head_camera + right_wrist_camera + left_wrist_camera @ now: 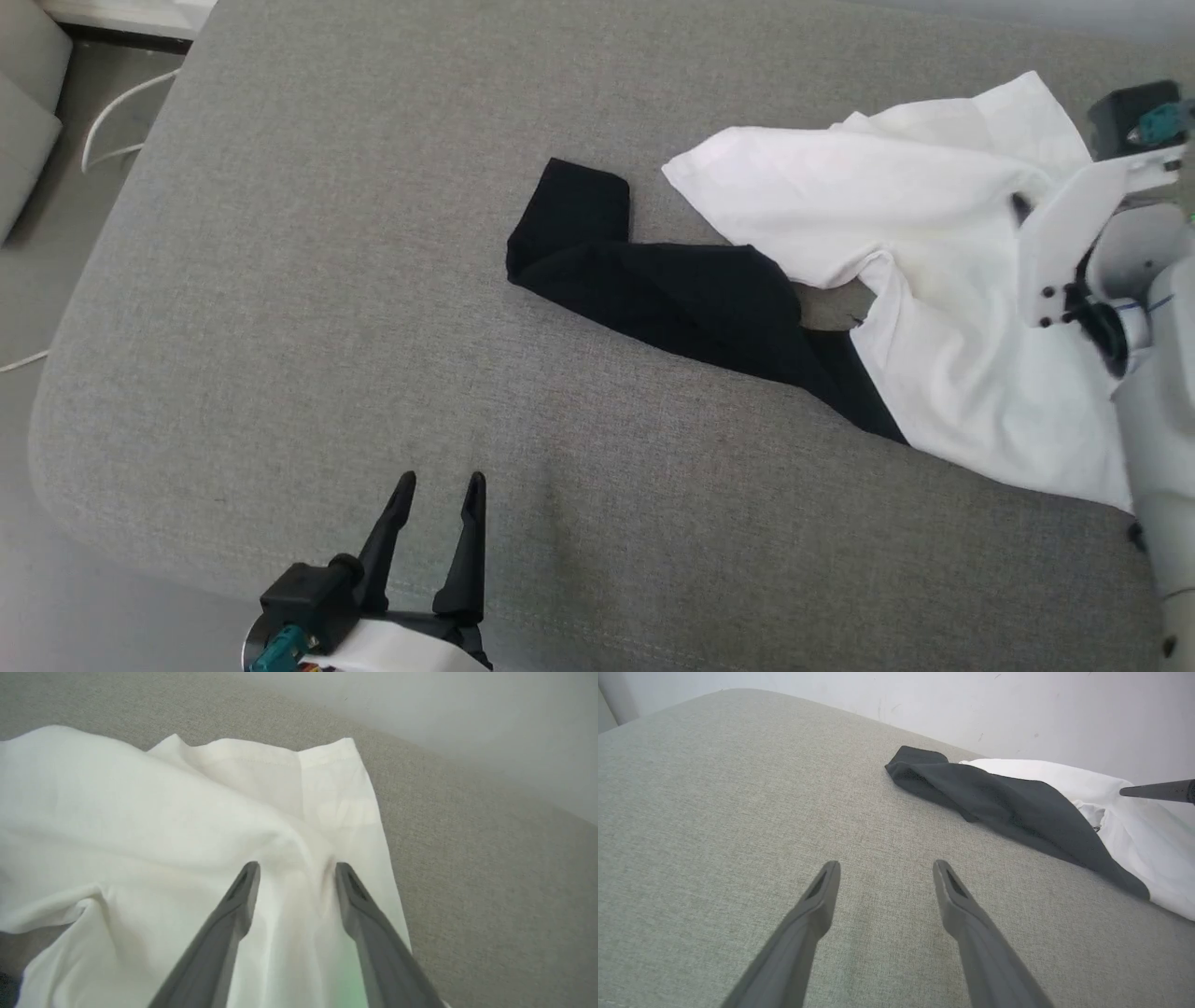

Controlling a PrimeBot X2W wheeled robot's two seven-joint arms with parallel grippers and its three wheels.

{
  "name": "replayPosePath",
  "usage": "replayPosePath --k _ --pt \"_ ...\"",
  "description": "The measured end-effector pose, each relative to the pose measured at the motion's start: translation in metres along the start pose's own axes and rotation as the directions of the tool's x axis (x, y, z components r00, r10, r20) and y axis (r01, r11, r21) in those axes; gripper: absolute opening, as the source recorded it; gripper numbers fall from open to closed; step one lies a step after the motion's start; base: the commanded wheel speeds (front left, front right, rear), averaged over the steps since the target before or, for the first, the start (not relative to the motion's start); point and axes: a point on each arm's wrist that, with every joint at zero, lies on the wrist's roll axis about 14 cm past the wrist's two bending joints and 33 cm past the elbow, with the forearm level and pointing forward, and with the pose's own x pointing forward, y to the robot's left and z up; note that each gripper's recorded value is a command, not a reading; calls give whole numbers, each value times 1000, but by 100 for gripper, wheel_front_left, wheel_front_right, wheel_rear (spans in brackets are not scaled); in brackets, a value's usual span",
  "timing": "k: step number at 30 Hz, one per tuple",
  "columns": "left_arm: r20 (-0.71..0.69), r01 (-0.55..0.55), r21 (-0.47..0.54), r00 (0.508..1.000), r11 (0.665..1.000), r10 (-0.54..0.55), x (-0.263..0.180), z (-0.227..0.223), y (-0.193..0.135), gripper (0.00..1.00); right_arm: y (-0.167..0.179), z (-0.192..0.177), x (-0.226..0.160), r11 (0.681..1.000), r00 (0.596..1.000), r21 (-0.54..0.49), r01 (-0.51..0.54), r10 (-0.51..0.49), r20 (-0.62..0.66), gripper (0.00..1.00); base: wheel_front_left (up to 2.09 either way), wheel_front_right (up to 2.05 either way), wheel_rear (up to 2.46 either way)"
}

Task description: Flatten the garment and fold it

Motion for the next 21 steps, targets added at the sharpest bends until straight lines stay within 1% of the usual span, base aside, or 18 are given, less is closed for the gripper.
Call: replayPosePath --k 3,5,9,11,14,16,21 --pt "-1 10 0 1000 1000 -10 2 0 -2 100 12 -3 0 1000 1000 17 -20 20 7 100 0 0 0" --pt "4 18 1 1000 1000 -18 2 1 -4 100 13 0 -4 1000 999 21 -23 22 31 100 0 0 0" --pt "28 38 9 999 999 -39 1 8 -8 100 3 27 -23 996 988 91 -22 7 156 100 0 0 0" --pt "39 41 15 998 999 -42 -2 11 -8 100 -5 41 -37 991 972 131 -21 -10 233 100 0 0 0" --pt "50 46 16 998 999 -47 -8 14 -10 100 -17 47 -63 985 945 172 -13 -44 325 100 0 0 0" --pt "52 51 17 997 999 -52 -12 15 -11 100 -26 43 -83 980 923 199 3 -79 376 100 0 0 0" --pt "66 85 27 994 996 -87 -14 21 -19 100 -43 14 -137 960 866 270 70 -193 461 100 0 0 0"
